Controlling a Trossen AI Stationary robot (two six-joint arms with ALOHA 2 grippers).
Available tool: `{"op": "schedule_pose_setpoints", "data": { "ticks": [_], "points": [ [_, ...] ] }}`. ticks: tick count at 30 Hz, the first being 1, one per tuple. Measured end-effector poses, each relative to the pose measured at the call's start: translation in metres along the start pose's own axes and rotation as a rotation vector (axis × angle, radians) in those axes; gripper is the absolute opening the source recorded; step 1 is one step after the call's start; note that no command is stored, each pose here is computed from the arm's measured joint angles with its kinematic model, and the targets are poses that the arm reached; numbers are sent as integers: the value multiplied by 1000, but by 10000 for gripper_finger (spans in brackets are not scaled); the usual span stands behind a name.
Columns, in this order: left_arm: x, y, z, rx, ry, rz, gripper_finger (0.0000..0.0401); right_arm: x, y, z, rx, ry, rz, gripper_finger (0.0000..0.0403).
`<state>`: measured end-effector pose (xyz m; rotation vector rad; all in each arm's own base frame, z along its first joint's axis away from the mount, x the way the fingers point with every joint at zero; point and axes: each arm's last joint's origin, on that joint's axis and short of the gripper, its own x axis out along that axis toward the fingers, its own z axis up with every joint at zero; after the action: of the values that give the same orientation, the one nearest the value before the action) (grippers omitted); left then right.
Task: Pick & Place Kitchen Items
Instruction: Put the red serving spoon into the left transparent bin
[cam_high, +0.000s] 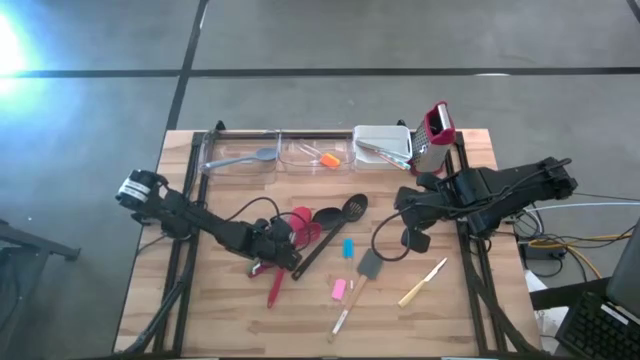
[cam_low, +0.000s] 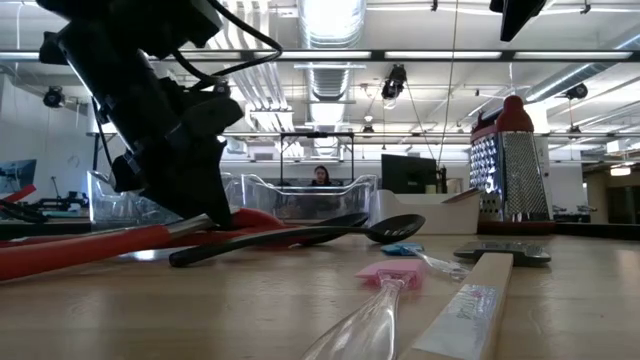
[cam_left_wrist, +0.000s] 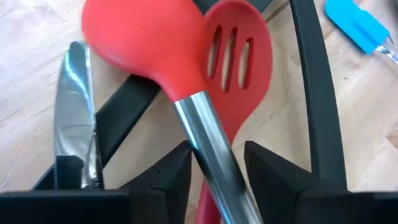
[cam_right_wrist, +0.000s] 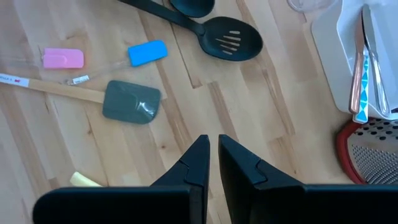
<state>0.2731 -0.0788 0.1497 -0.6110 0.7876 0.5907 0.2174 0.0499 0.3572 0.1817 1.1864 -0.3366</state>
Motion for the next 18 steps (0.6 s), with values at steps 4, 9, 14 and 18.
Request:
{"op": "schedule_pose_setpoints", "data": {
  "ticks": [4,9,14,18],
  "points": [
    [0,-1,1,-19,-13,-7,108,0,0,0,0,-1,-1,27],
    [-1,-4,4,-34,-38,-28,67,0,0,0,0,-12,-15,27],
    [-4,-6,6,-22,-47,-58,62,0,0,1,0,-15,-17,27],
    [-13,-10,12,19,-51,-85,62,0,0,1,1,-14,-17,27]
  ]
}}
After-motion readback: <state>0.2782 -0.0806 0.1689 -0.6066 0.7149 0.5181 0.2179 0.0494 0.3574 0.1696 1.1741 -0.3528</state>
